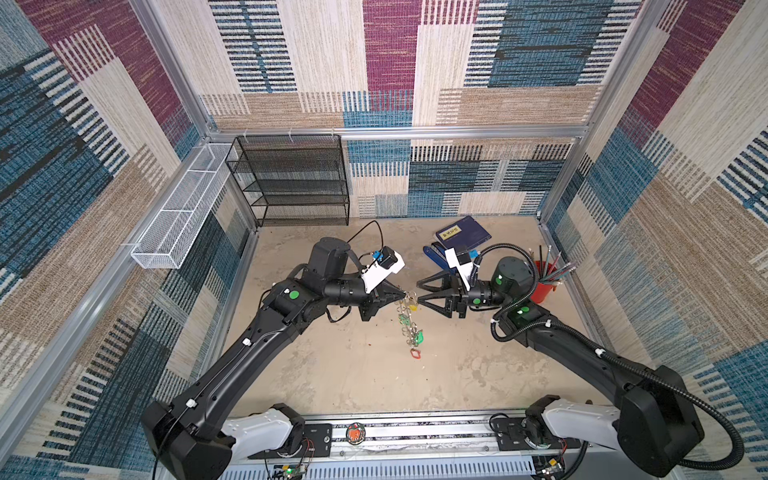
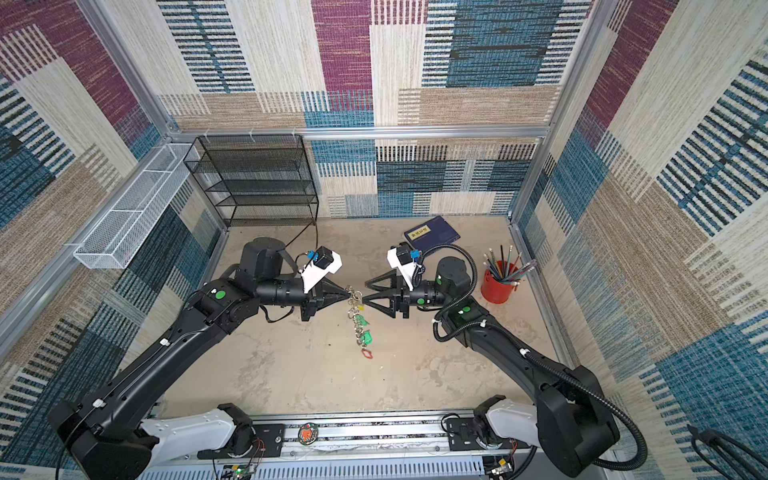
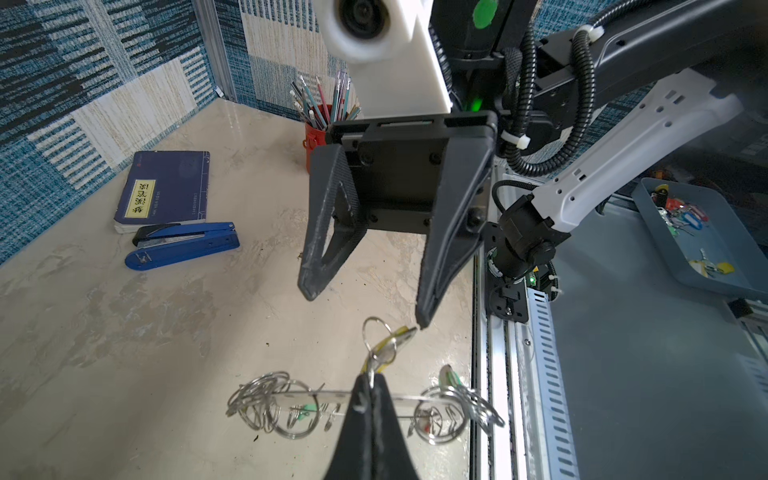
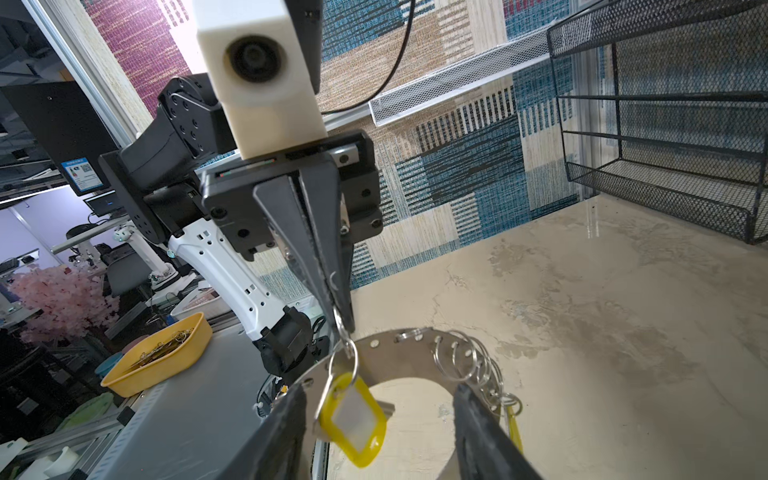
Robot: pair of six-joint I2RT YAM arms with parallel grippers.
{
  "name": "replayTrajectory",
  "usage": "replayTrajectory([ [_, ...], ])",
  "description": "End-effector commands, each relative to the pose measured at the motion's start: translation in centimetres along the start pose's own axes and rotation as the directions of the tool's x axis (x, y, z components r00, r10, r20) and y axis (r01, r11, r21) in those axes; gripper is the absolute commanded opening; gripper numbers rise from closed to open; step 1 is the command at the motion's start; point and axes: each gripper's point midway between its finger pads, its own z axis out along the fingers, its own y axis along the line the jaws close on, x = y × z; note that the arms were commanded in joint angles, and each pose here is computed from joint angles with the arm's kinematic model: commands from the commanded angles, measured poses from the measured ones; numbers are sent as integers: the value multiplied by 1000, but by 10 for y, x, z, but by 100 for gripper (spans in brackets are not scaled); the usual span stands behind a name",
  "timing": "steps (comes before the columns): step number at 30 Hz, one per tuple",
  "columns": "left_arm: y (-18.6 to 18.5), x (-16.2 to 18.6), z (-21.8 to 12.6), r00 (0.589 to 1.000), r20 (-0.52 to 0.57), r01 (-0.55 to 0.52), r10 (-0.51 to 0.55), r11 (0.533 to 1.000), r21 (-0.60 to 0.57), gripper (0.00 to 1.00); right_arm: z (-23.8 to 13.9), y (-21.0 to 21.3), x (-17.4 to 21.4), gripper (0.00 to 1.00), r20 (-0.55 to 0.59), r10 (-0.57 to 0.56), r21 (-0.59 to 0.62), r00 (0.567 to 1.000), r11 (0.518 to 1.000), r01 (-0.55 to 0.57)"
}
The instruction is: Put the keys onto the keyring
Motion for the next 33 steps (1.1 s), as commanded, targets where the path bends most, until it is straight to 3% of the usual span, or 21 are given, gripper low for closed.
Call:
replayTrajectory([
  [1,-3,-16,-2,998,67,-14,12,1000,19,0,2,7,-6,64,12,-26,-35,1000,999,27],
  [6,-4,-17,-1,997,74,-11,9,999,30,0,5,9,-6,65,7,-29,-54,1000,998,29],
  [13,-4,-16,0,997,73,-5,3,999,32,0,6,5,-3,23,3,-15,-41,1000,999,15],
  [19,-2,-17,-1,997,81,-7,6,1000,14,0,6,1,-1,4,3,-8,-23,1000,1000,8],
  [22,-1,-21,-3,995,102,-10,10,1000,1,0,6,0,1,0,0,-3,-18,1000,1000,3],
  [33,0,-40,-7,971,238,15,-13,1000,-7,0,10,-7,9,0,-11,21,-16,1000,1000,-21],
])
